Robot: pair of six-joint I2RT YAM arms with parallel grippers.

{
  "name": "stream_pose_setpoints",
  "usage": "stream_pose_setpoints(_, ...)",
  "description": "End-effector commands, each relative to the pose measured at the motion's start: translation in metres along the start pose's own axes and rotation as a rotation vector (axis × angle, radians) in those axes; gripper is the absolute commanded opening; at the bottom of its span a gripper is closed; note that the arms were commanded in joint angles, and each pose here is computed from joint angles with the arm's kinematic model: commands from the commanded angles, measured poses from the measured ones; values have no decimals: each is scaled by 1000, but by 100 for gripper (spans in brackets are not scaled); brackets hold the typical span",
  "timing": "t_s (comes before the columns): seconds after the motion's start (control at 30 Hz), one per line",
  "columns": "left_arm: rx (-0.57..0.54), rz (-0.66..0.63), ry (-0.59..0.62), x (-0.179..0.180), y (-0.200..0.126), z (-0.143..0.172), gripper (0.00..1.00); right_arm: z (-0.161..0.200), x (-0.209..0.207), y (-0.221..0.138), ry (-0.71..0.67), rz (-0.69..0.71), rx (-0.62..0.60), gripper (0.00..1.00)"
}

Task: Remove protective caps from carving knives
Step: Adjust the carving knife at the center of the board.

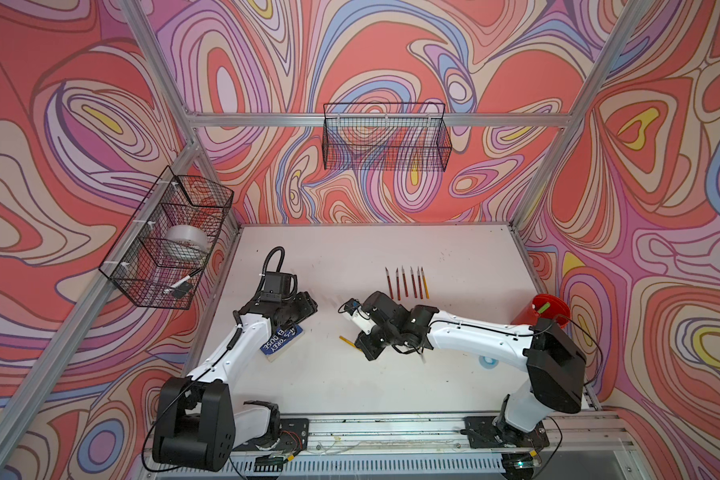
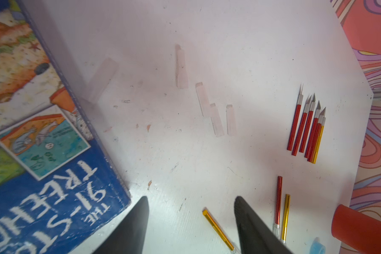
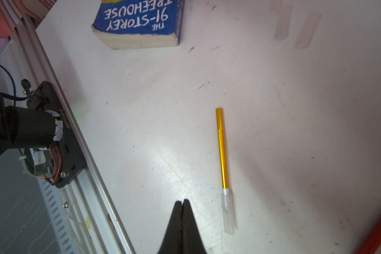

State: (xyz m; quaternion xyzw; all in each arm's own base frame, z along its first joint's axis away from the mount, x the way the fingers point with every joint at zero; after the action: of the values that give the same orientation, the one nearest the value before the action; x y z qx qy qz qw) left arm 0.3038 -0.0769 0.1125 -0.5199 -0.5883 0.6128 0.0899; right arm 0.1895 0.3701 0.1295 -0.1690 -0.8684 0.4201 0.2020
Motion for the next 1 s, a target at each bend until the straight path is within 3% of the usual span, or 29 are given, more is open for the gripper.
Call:
stream_pose_setpoints(0.0, 21, 36, 38, -21, 11, 4, 38, 39, 8, 13, 59, 4, 105, 0)
stream_pose_setpoints(0.2, 71, 30, 68, -28, 33, 15, 10, 72, 7, 30, 140, 9, 151, 0)
stream_pose_setpoints(0.37, 122, 17, 79, -32, 49, 28, 0, 88, 1, 49, 167, 26, 201, 0)
stream_pose_setpoints(0.7, 205, 22, 114, -43, 88, 49, 0, 104, -18, 61, 172, 134, 270, 0)
stream_pose_setpoints(0.97, 235, 0, 159, -46, 93, 66, 0, 106, -45, 50, 229, 215, 263, 0)
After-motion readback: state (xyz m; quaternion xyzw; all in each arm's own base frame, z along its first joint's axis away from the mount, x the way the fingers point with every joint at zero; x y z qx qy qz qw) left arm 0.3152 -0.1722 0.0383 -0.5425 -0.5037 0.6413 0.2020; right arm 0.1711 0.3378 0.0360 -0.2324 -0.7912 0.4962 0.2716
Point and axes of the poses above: each gripper's point midway between its finger pads, its own y axis out along the fingers, its own x axis along the line the jaws close on, z = x × y, the point moved 2 cm from there along -y, back along the fingers, and after that the axes turned 8 degrees about -y, right-handed, at the moved point
